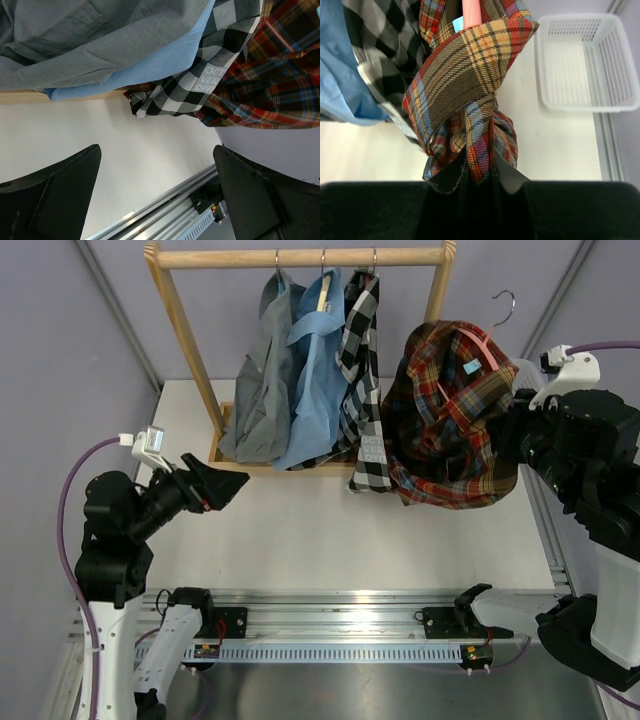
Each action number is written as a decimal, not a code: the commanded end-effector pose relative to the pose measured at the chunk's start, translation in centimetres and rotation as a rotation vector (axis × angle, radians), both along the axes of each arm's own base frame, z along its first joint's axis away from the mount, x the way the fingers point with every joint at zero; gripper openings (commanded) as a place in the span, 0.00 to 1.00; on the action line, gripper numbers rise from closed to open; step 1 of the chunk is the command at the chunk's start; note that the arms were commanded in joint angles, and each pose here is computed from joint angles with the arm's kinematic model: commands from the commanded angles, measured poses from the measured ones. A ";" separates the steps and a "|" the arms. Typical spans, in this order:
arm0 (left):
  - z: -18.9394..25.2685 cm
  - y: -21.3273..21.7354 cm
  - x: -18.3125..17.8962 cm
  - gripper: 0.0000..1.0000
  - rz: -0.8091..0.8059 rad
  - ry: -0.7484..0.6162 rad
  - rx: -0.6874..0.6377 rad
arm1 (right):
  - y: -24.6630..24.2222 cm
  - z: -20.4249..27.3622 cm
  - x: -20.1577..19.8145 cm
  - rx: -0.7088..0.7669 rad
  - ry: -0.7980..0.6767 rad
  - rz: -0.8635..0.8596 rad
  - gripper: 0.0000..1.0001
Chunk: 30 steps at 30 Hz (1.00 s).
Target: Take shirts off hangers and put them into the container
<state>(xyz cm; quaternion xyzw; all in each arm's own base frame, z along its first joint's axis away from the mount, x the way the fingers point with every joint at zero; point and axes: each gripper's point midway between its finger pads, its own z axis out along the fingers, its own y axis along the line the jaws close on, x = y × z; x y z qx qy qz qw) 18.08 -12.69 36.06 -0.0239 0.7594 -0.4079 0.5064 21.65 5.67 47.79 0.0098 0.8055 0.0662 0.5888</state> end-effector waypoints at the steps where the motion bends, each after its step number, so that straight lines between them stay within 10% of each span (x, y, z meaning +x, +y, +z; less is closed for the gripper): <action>1: 2.6 -0.5 -0.3 0.99 -0.034 -0.076 -0.010 | -2.3 0.9 -3.9 0.091 -0.022 -0.043 0.00; 30: 17.5 -3.4 -7.0 0.99 -0.305 -0.409 -0.339 | 3.3 -5.5 -15.3 0.298 0.237 0.403 0.00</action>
